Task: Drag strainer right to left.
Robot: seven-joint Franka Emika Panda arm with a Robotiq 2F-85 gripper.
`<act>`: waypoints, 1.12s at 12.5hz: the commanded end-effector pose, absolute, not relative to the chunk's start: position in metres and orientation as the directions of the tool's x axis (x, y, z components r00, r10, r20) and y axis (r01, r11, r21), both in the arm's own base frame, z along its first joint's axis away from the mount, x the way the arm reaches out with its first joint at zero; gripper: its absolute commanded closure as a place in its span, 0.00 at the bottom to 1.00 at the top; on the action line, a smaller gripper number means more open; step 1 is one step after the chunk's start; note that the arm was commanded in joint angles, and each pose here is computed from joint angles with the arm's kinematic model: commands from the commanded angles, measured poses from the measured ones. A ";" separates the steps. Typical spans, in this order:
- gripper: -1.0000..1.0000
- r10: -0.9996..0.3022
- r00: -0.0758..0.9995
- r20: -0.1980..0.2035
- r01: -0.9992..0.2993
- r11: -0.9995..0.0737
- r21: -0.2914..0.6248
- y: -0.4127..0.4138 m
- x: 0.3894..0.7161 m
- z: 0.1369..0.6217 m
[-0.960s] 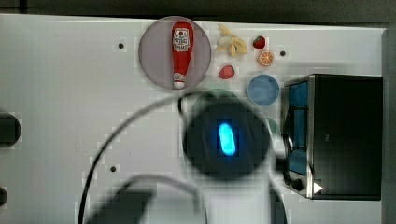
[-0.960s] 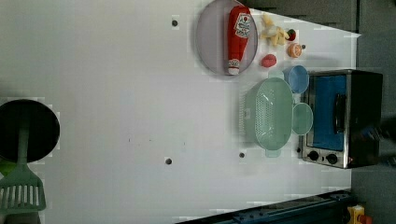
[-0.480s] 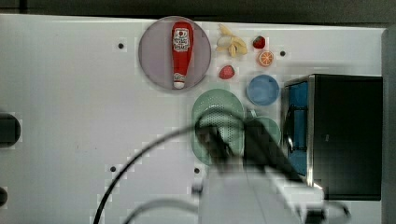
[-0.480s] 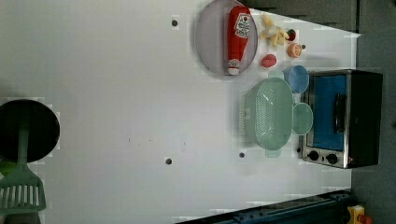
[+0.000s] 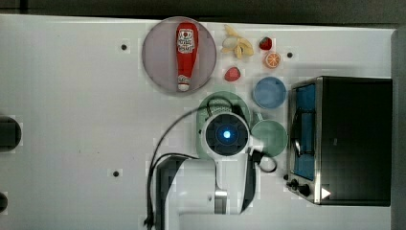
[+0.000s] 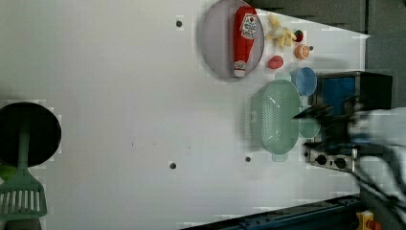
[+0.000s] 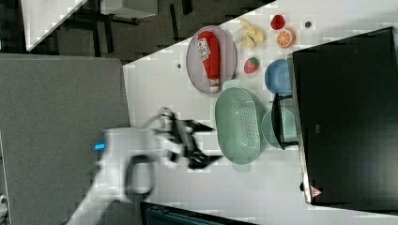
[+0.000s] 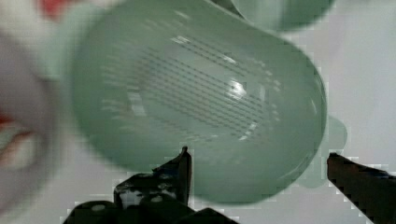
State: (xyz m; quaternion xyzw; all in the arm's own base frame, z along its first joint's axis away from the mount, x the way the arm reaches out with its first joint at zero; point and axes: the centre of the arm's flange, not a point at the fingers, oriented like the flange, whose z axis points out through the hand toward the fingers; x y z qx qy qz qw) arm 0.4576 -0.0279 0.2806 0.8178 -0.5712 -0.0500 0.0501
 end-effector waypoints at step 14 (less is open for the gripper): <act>0.00 -0.988 0.153 0.001 -0.988 -0.153 0.010 0.045 0.474 0.150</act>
